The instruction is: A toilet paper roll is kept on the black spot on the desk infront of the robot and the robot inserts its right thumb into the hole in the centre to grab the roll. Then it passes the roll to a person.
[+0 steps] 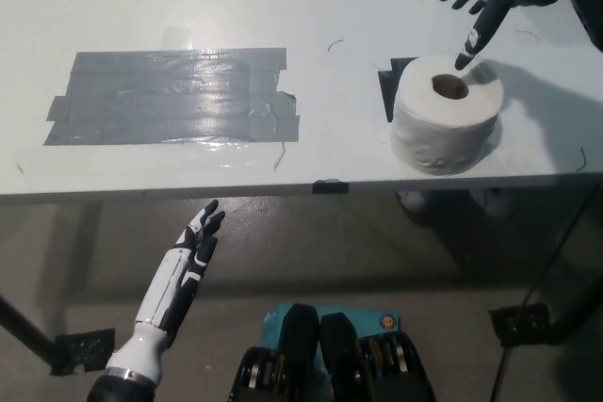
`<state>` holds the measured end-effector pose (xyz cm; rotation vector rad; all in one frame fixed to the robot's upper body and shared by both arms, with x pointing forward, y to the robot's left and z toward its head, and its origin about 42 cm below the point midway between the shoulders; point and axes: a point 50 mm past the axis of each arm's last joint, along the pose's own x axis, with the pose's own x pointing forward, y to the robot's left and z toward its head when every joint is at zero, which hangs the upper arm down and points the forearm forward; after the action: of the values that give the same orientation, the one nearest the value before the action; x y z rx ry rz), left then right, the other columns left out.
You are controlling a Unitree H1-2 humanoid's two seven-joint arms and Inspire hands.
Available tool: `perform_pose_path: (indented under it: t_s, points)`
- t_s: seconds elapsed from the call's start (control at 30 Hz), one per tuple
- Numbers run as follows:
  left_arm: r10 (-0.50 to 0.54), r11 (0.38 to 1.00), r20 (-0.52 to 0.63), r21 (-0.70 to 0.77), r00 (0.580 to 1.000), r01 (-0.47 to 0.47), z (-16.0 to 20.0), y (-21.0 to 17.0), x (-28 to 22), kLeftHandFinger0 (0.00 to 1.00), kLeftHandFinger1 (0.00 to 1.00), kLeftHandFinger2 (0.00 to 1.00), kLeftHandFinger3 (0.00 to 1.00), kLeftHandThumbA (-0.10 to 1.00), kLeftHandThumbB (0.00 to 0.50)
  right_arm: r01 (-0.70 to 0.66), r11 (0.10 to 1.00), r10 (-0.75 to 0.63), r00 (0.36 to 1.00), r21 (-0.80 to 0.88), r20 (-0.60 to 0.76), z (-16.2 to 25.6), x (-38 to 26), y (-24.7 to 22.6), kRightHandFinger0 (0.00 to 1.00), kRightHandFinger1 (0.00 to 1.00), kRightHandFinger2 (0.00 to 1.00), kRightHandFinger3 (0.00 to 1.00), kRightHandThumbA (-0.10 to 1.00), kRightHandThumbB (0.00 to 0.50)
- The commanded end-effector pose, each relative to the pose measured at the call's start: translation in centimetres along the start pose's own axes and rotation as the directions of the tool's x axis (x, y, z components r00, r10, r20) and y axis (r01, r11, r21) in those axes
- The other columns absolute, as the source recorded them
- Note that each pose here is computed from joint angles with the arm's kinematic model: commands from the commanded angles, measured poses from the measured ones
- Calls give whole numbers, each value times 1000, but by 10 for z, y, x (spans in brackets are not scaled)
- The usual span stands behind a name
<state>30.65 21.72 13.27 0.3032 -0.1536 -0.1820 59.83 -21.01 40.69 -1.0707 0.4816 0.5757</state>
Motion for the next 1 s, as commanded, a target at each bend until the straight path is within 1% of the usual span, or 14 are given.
perform_pose_path:
  t_s: [0.0, 0.07, 0.13, 0.17, 0.2, 0.23, 0.4, 0.43, 0.5, 0.6, 0.7, 0.83, 0.9, 0.97]
  points:
    - [-7, 1000, 51, 25, 999, 5, 14, 5, 6, 1000, 1000, 1000, 1000, 1000, 123, 54, 998, -52, 996, -25, 72, 18, -12, -14, 1000, 1000, 1000, 1000, 1000, 320]
    - [-5, 1000, 51, 26, 999, 4, 13, 5, 6, 1000, 1000, 1000, 1000, 1000, 125, 56, 997, -53, 997, -47, 59, 19, -10, -12, 1000, 1000, 1000, 1000, 1000, 324]
    - [-6, 1000, 55, 26, 998, 5, 14, 5, 6, 1000, 1000, 1000, 1000, 1000, 120, 55, 992, -51, 998, -110, 40, 19, -9, -10, 1000, 1000, 1000, 1000, 1000, 334]
    - [-5, 1000, 58, 20, 998, 4, 14, 5, 6, 1000, 1000, 1000, 1000, 1000, 119, 61, 993, -58, 998, -101, 35, 18, -8, -10, 1000, 1000, 1000, 1000, 1000, 342]
    - [-5, 1000, 58, 19, 998, 4, 14, 5, 6, 1000, 1000, 1000, 1000, 1000, 118, 67, 992, -65, 998, -106, 26, 17, -7, -9, 1000, 1000, 1000, 1000, 1000, 363]
    - [-5, 1000, 57, 18, 998, 4, 14, 5, 6, 1000, 1000, 1000, 1000, 1000, 119, 71, 990, -69, 997, -118, 16, 16, -7, -9, 1000, 1000, 1000, 1000, 1000, 370]
    - [-5, 1000, 55, 23, 998, 3, 14, 5, 6, 1000, 1000, 1000, 1000, 1000, 114, 70, 991, -70, 998, -116, 10, 13, -3, -5, 1000, 1000, 1000, 1000, 1000, 367]
    - [-5, 1000, 55, 23, 998, 4, 14, 5, 6, 1000, 1000, 1000, 1000, 1000, 113, 73, 991, -73, 997, -115, 0, 11, -2, -4, 1000, 1000, 1000, 1000, 1000, 382]
    - [-6, 1000, 52, 25, 999, 5, 14, 5, 6, 1000, 1000, 1000, 1000, 1000, 114, 80, 990, -82, 996, -112, -16, 10, 0, -2, 1000, 1000, 1000, 1000, 1000, 392]
    - [-7, 1000, 54, 27, 998, 5, 13, 5, 6, 1000, 1000, 1000, 1000, 1000, 116, 82, 988, -86, 996, -132, -31, 8, 2, 0, 1000, 1000, 1000, 1000, 1000, 395]
    - [-6, 1000, 55, 24, 998, 5, 13, 5, 6, 1000, 1000, 1000, 1000, 1000, 110, 92, 988, -96, 995, -128, -28, 8, 3, 0, 1000, 1000, 1000, 1000, 1000, 382]
    - [-5, 1000, 60, 28, 998, 4, 14, 7, 8, 1000, 1000, 1000, 1000, 1000, 111, 141, 986, -141, 990, -93, -2, 8, 4, -1, 1000, 1000, 1000, 1000, 1000, 374]
    - [-5, 1000, 60, 31, 998, 4, 14, 7, 9, 1000, 1000, 1000, 1000, 1000, 111, 137, 988, -136, 991, -68, 16, 8, 6, 2, 1000, 1000, 1000, 1000, 1000, 390]
    - [-9, 999, 61, 31, 998, 7, 14, 6, 9, 1000, 1000, 1000, 1000, 1000, 109, 136, 989, -134, 991, -62, 24, 6, 8, 5, 1000, 1000, 1000, 1000, 1000, 381]
